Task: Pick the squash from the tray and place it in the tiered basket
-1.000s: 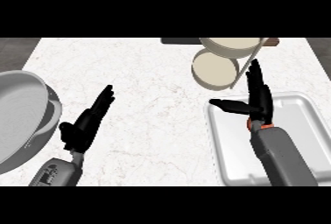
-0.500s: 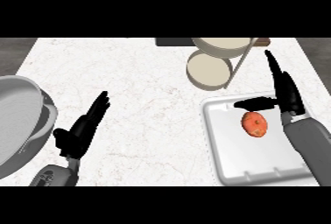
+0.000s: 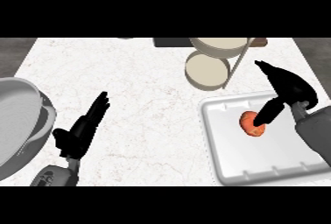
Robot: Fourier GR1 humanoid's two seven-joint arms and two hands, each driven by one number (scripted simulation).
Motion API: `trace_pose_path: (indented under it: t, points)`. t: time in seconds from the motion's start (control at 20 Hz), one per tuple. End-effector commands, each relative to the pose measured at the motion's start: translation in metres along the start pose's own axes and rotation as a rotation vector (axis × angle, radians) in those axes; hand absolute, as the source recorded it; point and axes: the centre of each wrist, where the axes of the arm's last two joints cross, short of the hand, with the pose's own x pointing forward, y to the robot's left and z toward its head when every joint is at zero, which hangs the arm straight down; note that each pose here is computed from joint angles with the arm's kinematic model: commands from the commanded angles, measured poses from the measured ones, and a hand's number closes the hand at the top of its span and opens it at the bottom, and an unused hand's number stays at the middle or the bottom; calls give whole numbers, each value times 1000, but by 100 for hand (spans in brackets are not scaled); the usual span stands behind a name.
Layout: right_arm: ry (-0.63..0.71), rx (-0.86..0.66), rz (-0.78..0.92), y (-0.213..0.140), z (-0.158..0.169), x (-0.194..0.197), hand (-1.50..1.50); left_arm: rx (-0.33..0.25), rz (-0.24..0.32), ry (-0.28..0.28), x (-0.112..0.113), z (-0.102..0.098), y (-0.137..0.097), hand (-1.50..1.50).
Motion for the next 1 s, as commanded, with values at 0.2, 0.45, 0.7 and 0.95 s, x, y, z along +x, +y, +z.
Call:
trace_pose_path:
  t: [0.2, 0.45, 0.7, 0.95]
  points:
    - [126, 97, 115, -16, 51, 55, -150, -11, 4, -18, -11, 5, -11, 0]
    - [183, -35, 33, 9, 62, 66, -150, -12, 18, -2, 0, -3, -3, 0]
    - [329, 7, 147, 17, 44, 31, -150, -23, 5, -7, 5, -4, -14, 0]
    - [339, 76, 122, 49, 50, 11, -150, -11, -2, -15, -3, -2, 3, 0]
